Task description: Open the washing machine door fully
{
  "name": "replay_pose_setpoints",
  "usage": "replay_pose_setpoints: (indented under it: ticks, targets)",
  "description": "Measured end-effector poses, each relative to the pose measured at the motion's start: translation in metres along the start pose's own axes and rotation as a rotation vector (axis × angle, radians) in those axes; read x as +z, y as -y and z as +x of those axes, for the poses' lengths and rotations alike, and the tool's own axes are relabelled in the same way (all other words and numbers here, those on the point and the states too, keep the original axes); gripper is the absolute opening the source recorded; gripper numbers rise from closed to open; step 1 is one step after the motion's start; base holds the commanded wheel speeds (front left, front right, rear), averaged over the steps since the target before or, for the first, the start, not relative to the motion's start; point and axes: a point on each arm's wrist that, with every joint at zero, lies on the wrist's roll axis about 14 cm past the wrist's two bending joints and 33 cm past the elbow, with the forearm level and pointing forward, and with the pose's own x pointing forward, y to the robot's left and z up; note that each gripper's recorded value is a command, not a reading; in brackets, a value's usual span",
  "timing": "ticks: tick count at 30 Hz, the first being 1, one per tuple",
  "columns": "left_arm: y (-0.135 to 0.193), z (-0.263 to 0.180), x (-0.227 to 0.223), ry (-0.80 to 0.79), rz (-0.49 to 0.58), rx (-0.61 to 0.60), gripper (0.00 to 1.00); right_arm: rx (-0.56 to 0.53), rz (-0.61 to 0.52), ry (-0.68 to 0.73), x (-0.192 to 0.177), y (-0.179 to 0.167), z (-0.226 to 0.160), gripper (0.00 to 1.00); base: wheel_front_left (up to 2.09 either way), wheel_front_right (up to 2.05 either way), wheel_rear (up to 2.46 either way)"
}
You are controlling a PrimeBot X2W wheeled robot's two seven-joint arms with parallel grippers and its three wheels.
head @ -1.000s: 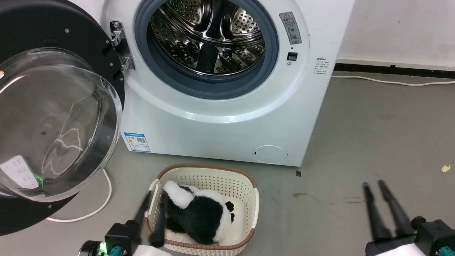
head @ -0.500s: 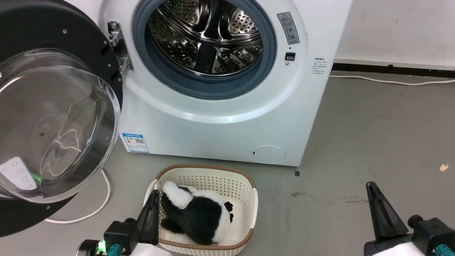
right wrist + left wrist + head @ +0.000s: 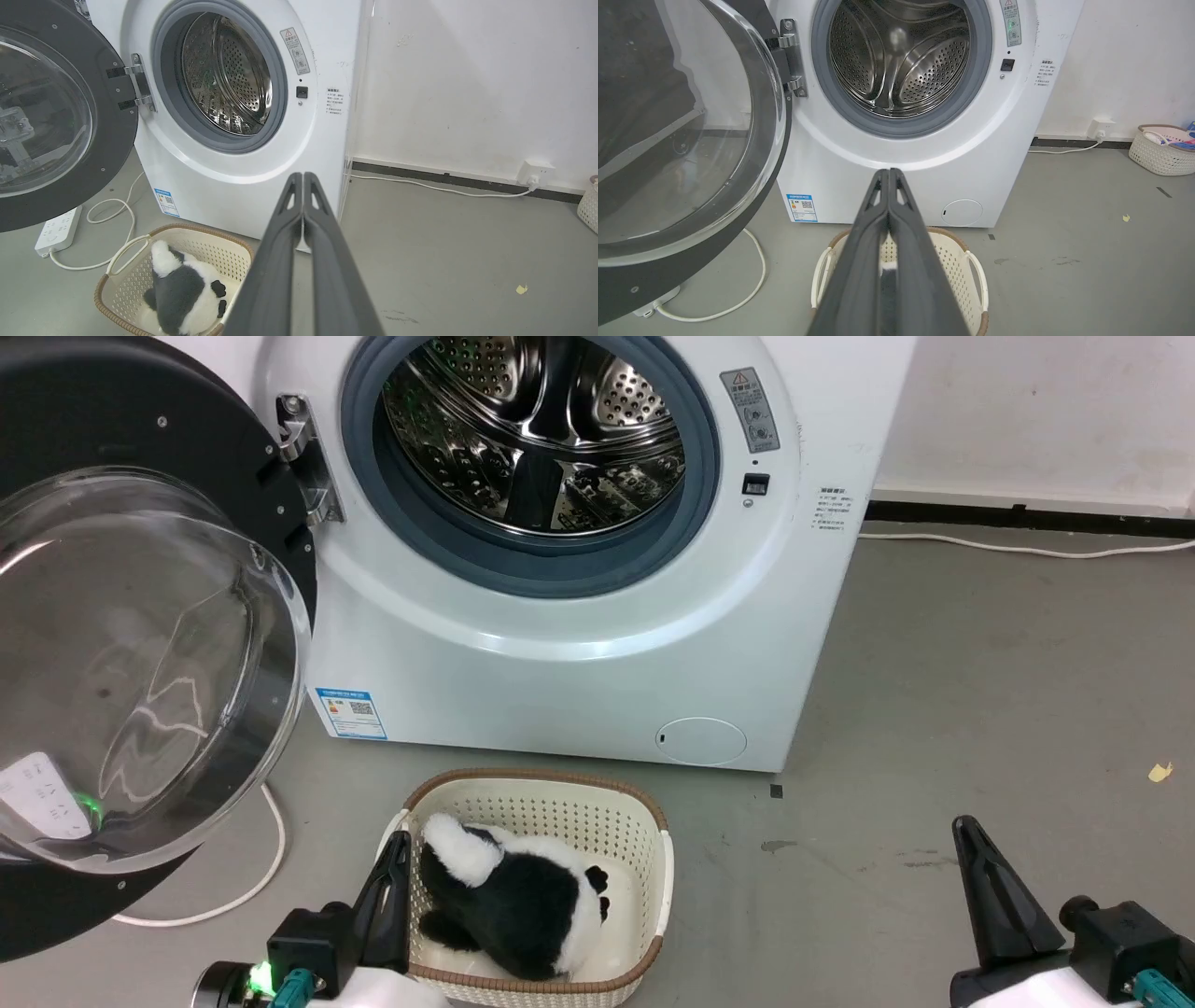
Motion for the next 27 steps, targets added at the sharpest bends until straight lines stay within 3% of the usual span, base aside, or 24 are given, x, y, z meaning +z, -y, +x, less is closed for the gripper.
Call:
replay_pose_setpoints:
  ticks: [27]
  targets:
    - [-0.0015,0.0041,0.0028,-0.022,0.021,0.004,0.00,0.006,-0.012,-0.033,-0.0008,-0.0016,0.0030,0.00,0.00,0.00,0.00]
